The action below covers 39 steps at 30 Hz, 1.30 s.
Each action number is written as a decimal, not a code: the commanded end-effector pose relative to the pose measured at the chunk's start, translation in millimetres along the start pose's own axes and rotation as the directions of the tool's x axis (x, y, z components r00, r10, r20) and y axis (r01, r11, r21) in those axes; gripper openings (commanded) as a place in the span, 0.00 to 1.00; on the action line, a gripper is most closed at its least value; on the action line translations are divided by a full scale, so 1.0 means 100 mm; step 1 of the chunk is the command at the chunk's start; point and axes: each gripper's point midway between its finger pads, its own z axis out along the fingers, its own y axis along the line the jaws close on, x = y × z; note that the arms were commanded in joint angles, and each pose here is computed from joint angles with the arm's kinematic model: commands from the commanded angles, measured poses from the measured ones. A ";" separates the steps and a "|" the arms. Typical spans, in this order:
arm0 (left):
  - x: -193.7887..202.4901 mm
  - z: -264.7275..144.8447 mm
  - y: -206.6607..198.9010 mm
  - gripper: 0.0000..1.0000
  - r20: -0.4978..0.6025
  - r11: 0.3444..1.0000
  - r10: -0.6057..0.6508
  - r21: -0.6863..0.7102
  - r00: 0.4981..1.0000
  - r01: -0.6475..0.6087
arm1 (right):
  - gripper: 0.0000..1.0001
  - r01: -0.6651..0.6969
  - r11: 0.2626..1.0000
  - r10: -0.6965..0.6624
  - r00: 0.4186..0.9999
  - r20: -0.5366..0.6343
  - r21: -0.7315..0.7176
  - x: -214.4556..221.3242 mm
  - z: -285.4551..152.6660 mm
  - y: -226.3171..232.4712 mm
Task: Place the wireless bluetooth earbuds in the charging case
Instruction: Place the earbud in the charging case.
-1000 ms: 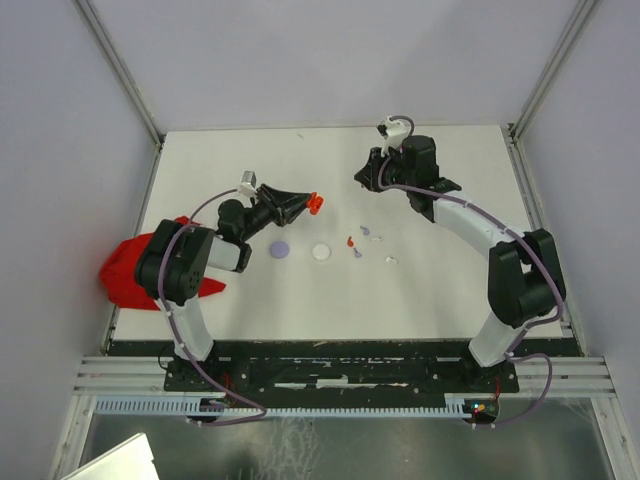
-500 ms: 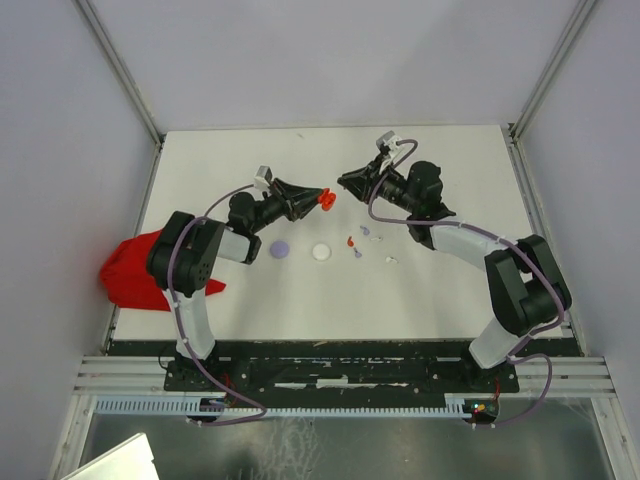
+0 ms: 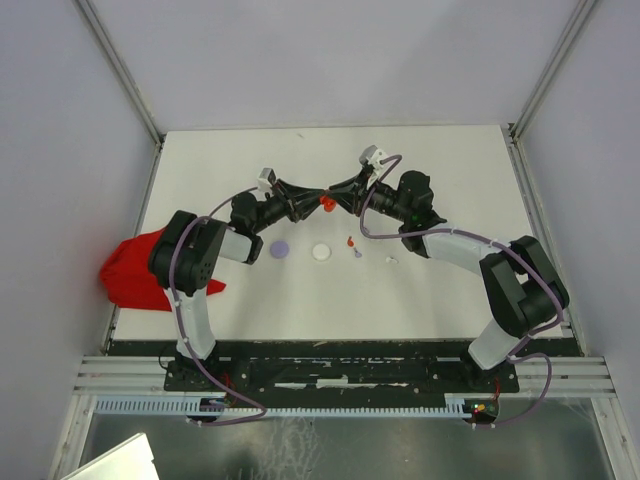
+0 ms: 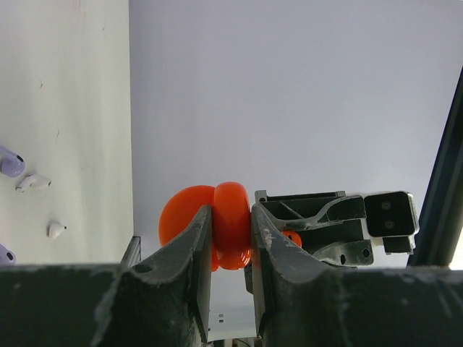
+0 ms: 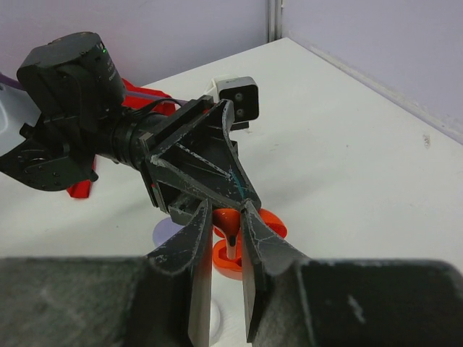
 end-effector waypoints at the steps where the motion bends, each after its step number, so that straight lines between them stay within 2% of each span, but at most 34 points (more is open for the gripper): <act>1: 0.06 0.03 -0.22 0.03 -0.047 0.998 -0.006 0.069 0.999 0.009 | 0.02 0.083 0.996 -0.082 0.996 0.045 -0.036 -0.16 -0.01 0.08; 39: 0.14 0.02 -0.37 0.03 -0.081 0.991 -0.039 0.124 0.996 0.049 | 0.02 0.073 0.996 -0.073 0.997 0.002 -0.047 0.04 0.02 0.05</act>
